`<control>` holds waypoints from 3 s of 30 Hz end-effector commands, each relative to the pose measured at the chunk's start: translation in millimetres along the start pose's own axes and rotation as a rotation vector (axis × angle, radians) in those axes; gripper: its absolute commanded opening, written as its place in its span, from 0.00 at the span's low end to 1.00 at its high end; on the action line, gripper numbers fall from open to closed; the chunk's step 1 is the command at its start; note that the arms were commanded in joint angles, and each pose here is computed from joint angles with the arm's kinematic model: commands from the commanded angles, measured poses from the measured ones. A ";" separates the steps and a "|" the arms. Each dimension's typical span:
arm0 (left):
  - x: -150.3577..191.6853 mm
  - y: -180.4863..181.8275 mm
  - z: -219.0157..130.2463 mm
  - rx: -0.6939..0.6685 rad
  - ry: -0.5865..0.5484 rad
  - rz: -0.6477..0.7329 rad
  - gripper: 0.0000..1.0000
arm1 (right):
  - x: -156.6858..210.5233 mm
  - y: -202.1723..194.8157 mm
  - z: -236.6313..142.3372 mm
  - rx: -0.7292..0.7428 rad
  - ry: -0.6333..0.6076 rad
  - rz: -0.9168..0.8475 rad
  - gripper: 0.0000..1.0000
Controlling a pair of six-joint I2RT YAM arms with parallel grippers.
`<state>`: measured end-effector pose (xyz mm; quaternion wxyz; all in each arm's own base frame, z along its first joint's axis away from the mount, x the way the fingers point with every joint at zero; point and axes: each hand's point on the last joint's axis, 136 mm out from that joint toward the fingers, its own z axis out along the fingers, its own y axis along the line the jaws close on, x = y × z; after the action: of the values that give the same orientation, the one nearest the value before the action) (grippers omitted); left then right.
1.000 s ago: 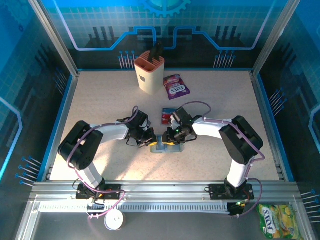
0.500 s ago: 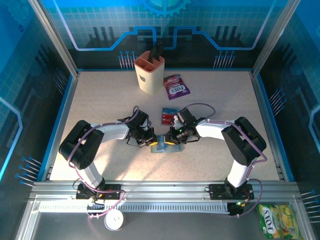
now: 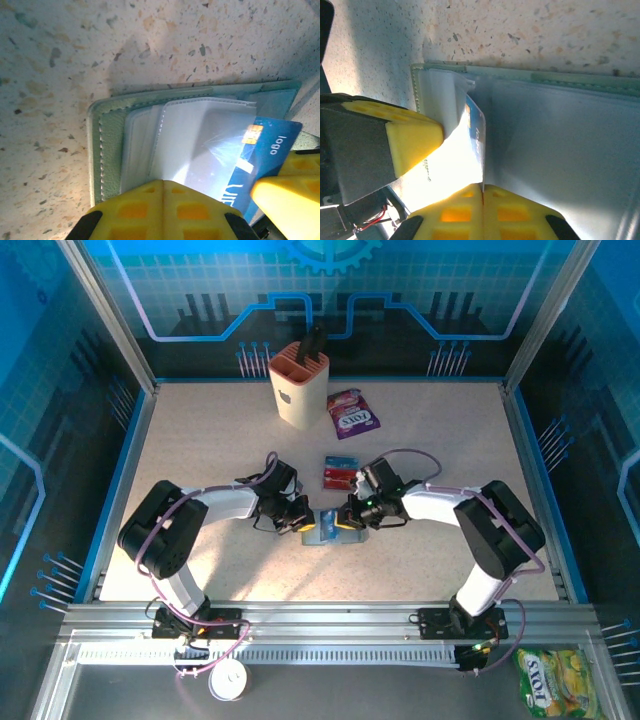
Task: Take the credit cards out of the card holder
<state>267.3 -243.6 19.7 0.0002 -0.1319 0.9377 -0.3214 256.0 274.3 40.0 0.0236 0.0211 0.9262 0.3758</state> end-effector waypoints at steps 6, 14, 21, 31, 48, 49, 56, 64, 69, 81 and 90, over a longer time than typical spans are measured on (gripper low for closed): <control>7.8 18.6 6.3 -0.076 0.032 -0.017 0.00 | 7.1 -13.0 -25.5 0.074 -0.017 -0.020 0.05; 5.0 12.1 5.3 -0.064 0.030 -0.002 0.00 | 3.1 -6.4 -37.9 0.081 -0.043 -0.052 0.04; 1.7 6.2 9.1 -0.056 0.031 0.003 0.00 | -1.4 -1.3 -47.0 0.086 -0.068 -0.074 0.04; 2.5 -10.7 15.2 -0.034 0.036 0.033 0.00 | -3.2 -3.2 -49.4 0.097 -0.073 -0.080 0.04; -5.4 -10.9 1.7 -0.072 -0.001 0.059 0.00 | -45.6 11.4 -95.5 0.245 -0.095 -0.437 0.03; -6.1 -12.8 0.4 -0.070 -0.004 0.064 0.00 | -48.3 12.1 -95.4 0.249 -0.085 -0.470 0.03; -8.3 -20.9 -11.4 -0.063 -0.022 0.076 0.02 | -73.0 21.2 -98.4 0.328 0.008 -0.812 0.03; -8.0 -20.1 -22.6 -0.065 -0.050 0.075 0.03 | -106.2 27.5 -105.8 0.437 0.109 -1.138 0.01; -6.0 -17.7 -26.1 -0.067 -0.058 0.070 0.05 | -120.8 23.3 -101.2 0.459 0.219 -1.272 0.01; -5.2 -12.8 -32.0 -0.075 -0.076 0.055 0.06 | -160.9 37.0 -101.5 0.454 0.236 -1.334 0.02; -7.2 -9.3 -34.0 -0.080 -0.089 0.047 0.07 | -160.3 33.6 -87.3 0.405 0.263 -1.332 0.05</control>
<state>279.0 -238.1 51.0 0.0429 -0.1129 0.9494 -0.2898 417.0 229.7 135.8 0.1484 -0.5870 0.7917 0.0820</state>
